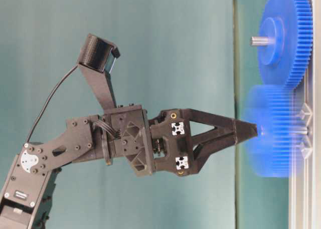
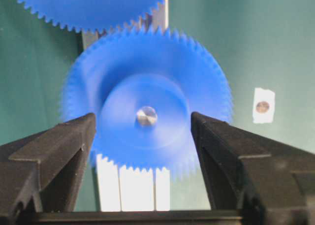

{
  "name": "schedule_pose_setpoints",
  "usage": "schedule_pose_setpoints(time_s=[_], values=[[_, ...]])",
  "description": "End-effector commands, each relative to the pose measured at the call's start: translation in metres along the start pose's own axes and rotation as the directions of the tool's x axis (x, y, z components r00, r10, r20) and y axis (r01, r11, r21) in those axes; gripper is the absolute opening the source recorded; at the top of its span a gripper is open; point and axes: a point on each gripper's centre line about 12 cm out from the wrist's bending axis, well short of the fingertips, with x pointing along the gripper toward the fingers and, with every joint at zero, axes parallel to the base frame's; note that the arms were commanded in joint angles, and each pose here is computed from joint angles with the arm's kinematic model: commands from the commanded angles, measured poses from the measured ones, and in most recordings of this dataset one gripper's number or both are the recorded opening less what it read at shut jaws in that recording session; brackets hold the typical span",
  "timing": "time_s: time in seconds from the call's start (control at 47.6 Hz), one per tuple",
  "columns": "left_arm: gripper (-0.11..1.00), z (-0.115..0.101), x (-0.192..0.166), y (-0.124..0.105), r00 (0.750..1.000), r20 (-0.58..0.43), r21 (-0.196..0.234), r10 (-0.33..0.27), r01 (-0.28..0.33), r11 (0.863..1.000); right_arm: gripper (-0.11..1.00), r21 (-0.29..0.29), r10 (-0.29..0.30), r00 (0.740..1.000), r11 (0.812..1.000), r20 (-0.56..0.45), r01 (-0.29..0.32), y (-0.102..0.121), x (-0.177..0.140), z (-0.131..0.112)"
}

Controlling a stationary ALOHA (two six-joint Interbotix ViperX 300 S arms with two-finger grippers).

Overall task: Find the location of the shaft and insert the small gear.
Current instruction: 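Push the small blue gear onto the left shaft, meshing with the large gear, then open the left gripper and pull it back from the gear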

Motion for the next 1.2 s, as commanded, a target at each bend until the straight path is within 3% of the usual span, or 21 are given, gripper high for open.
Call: schedule_pose_setpoints(time_s=[0.0, 0.841, 1.177], values=[[0.77, 0.006, -0.015, 0.001, 0.999, 0.044, 0.001, 0.009, -0.009, 1.000, 0.02, 0.017, -0.002, 1.000, 1.000, 0.014, 0.002, 0.000, 0.001, 0.005], [0.77, 0.007, -0.025, 0.000, 0.998, 0.062, 0.004, 0.010, -0.010, 1.000, 0.02, 0.032, -0.002, 1.000, 0.999, 0.011, 0.002, 0.000, 0.001, 0.004], [0.77, 0.007, -0.054, -0.004, 0.992, 0.127, 0.010, 0.014, -0.015, 1.000, 0.02, 0.032, -0.002, 1.000, 0.999, 0.013, 0.002, 0.000, 0.001, 0.004]])
